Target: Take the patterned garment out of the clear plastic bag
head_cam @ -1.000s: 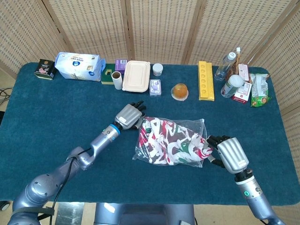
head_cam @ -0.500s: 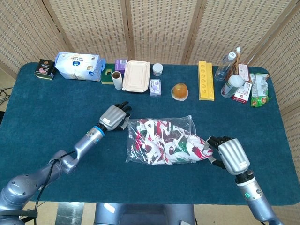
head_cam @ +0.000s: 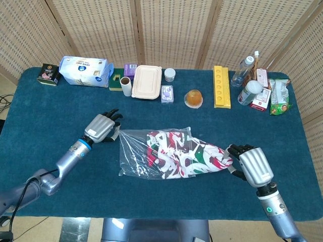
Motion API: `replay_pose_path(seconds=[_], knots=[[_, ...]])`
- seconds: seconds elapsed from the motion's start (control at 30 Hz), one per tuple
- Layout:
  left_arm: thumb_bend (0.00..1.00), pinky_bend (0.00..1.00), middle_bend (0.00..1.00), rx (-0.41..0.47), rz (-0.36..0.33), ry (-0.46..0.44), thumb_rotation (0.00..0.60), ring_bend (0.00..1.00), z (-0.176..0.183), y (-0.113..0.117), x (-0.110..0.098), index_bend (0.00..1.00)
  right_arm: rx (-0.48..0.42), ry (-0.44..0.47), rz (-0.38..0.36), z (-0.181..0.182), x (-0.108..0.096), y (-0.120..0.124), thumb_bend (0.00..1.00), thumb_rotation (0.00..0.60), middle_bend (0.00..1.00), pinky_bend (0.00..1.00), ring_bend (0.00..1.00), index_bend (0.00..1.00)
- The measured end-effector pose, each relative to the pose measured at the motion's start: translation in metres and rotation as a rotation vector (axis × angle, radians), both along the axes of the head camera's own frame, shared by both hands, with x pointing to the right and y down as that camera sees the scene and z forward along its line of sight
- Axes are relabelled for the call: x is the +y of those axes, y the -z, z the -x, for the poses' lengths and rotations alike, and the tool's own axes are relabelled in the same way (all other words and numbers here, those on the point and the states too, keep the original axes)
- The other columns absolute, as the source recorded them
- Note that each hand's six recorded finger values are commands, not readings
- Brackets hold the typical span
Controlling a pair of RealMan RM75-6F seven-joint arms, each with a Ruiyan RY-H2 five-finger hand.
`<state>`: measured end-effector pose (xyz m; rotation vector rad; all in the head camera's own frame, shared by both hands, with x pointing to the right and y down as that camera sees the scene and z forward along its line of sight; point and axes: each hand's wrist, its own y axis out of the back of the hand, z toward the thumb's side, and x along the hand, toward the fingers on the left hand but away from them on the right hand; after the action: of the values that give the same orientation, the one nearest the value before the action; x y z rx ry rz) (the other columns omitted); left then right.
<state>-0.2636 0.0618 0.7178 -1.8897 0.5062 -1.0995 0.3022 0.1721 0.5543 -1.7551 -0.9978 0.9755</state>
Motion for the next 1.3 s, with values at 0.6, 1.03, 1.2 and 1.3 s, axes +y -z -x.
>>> replay_pose_path(seconds=[0.6, 1.03, 1.2, 1.3], knots=[[0.53, 0.28, 0.24, -0.114, -0.024, 0.188, 0.600, 0.10, 0.106, 0.031, 0.008, 0.66, 0.072, -0.081, -0.015, -0.039, -0.012, 0.005, 0.56, 0.600, 0.57, 0.67, 0.67, 0.76], [0.00, 0.07, 0.00, -0.168, 0.061, 0.243, 0.600, 0.00, 0.115, 0.024, 0.015, 0.00, 0.134, -0.086, 0.031, -0.056, -0.005, -0.007, 0.44, 0.600, 0.27, 0.41, 0.36, 0.25], [0.00, 0.07, 0.00, -0.157, 0.056, 0.282, 0.596, 0.00, 0.114, 0.038, 0.012, 0.00, 0.163, -0.101, 0.036, -0.064, -0.005, -0.005, 0.32, 0.600, 0.19, 0.30, 0.25, 0.13], [0.01, 0.07, 0.00, -0.154, 0.033, 0.310, 0.596, 0.00, 0.119, 0.047, 0.012, 0.00, 0.186, -0.115, 0.042, -0.073, -0.003, -0.002, 0.29, 0.600, 0.18, 0.27, 0.23, 0.12]])
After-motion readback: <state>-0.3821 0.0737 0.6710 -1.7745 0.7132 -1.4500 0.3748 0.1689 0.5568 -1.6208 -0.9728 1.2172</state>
